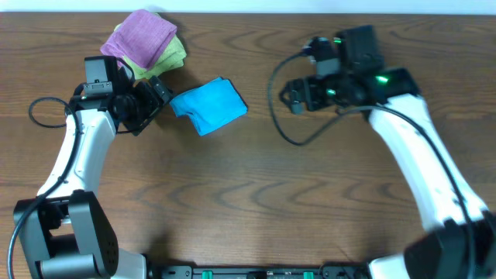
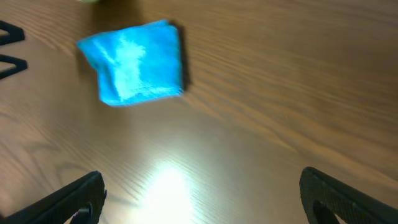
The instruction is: Fold the cloth
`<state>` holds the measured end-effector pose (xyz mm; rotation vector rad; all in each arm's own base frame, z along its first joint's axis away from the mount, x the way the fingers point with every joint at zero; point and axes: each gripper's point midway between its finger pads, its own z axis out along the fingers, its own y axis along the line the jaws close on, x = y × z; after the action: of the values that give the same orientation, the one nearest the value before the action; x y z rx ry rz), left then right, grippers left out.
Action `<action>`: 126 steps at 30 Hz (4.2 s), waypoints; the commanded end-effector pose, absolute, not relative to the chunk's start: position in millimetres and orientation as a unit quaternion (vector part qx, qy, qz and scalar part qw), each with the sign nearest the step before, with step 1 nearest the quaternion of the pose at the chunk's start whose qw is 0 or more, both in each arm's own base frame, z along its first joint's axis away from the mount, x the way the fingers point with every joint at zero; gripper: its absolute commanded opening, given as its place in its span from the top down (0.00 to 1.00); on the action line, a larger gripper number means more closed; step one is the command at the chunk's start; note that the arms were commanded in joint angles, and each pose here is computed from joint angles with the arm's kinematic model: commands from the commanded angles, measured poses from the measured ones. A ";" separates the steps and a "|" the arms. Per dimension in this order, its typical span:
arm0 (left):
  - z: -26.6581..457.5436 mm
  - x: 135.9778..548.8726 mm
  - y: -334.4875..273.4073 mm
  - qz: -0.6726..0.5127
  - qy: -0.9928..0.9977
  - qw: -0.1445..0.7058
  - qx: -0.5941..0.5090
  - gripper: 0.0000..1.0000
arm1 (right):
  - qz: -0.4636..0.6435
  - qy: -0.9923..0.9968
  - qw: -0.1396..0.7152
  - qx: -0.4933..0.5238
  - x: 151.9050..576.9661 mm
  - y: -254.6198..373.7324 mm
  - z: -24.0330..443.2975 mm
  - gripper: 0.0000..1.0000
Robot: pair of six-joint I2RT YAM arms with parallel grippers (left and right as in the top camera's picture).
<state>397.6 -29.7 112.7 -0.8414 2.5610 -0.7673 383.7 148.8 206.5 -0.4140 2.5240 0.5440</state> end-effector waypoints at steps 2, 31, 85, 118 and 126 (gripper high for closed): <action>98.4 379.6 -46.4 -0.303 0.889 0.123 -0.320 0.04 | 0.171 0.927 0.295 -0.157 350.2 107.0 216.1 0.01; 39.8 370.1 -109.7 -0.316 0.879 0.055 -0.352 0.04 | 0.194 0.903 0.384 0.006 209.6 55.8 184.0 0.01; 228.9 561.5 -113.0 -0.418 0.798 0.326 -0.287 0.94 | 0.194 0.904 0.382 0.006 208.6 55.8 183.0 0.01; 260.4 680.4 47.4 -0.337 0.739 0.503 -0.296 0.95 | 0.194 0.904 0.382 0.006 208.6 55.8 183.0 0.01; 257.9 667.4 57.7 -0.300 0.776 0.477 -0.285 0.94 | 0.194 0.904 0.382 0.006 208.6 55.8 183.0 0.01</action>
<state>669.7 63.2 247.7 -0.7750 1.8750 -0.7523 209.2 56.1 184.0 -0.0075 2.3035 0.4788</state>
